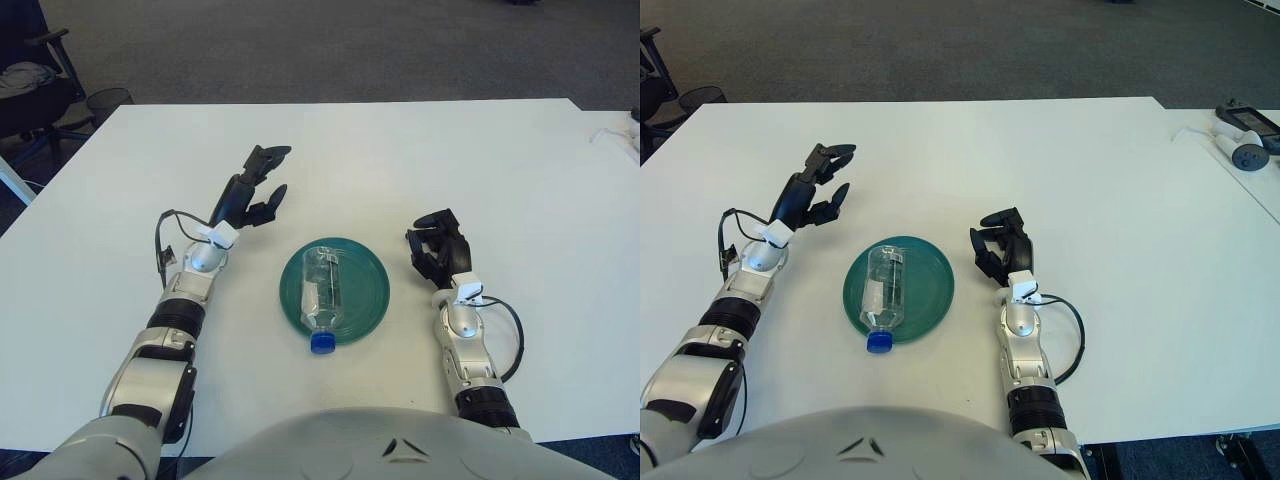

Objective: Put the bottle into the plate.

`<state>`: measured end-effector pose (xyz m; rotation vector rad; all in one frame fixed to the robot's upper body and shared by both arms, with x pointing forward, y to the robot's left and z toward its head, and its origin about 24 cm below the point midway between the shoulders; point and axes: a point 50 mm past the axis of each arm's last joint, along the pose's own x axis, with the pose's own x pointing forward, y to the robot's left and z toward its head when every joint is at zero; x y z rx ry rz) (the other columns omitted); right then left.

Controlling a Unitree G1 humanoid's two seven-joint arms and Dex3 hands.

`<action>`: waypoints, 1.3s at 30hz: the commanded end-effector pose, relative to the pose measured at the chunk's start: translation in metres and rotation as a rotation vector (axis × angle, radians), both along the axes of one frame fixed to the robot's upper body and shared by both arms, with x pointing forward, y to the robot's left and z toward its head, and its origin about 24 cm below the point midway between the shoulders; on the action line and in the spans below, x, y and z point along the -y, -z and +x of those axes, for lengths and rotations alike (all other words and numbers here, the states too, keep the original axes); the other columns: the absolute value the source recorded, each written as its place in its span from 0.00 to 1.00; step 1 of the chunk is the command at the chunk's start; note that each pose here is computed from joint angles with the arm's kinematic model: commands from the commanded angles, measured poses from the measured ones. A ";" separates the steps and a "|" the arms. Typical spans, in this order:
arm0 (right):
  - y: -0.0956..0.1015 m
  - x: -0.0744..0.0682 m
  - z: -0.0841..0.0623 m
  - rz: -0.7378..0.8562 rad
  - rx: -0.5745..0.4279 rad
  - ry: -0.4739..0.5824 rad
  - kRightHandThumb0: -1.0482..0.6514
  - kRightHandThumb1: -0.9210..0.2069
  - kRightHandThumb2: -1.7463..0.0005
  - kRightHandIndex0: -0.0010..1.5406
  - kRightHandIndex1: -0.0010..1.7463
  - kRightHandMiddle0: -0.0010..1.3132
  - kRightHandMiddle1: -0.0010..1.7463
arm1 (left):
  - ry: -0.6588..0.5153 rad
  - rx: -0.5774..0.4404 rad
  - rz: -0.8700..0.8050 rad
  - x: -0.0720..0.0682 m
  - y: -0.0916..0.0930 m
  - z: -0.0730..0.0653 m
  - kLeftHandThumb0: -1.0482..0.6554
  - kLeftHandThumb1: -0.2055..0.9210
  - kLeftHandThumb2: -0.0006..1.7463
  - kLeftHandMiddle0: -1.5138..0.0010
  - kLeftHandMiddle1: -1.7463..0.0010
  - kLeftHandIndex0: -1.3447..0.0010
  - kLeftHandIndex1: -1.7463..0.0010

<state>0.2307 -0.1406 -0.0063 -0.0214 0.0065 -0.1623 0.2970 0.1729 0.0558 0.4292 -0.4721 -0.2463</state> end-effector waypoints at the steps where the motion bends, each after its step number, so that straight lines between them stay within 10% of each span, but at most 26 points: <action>1: 0.049 0.005 -0.033 0.013 -0.295 0.019 0.61 0.04 0.77 0.27 0.75 0.24 0.95 | -0.016 -0.079 -0.020 0.002 0.016 -0.005 0.26 1.00 0.39 0.65 0.97 0.94 0.47; 39: 0.043 0.016 -0.033 0.000 -0.252 0.038 0.61 0.05 0.76 0.28 0.75 0.26 0.94 | -0.238 -0.363 -0.276 0.020 0.084 -0.049 0.35 1.00 0.34 0.59 0.95 0.98 0.44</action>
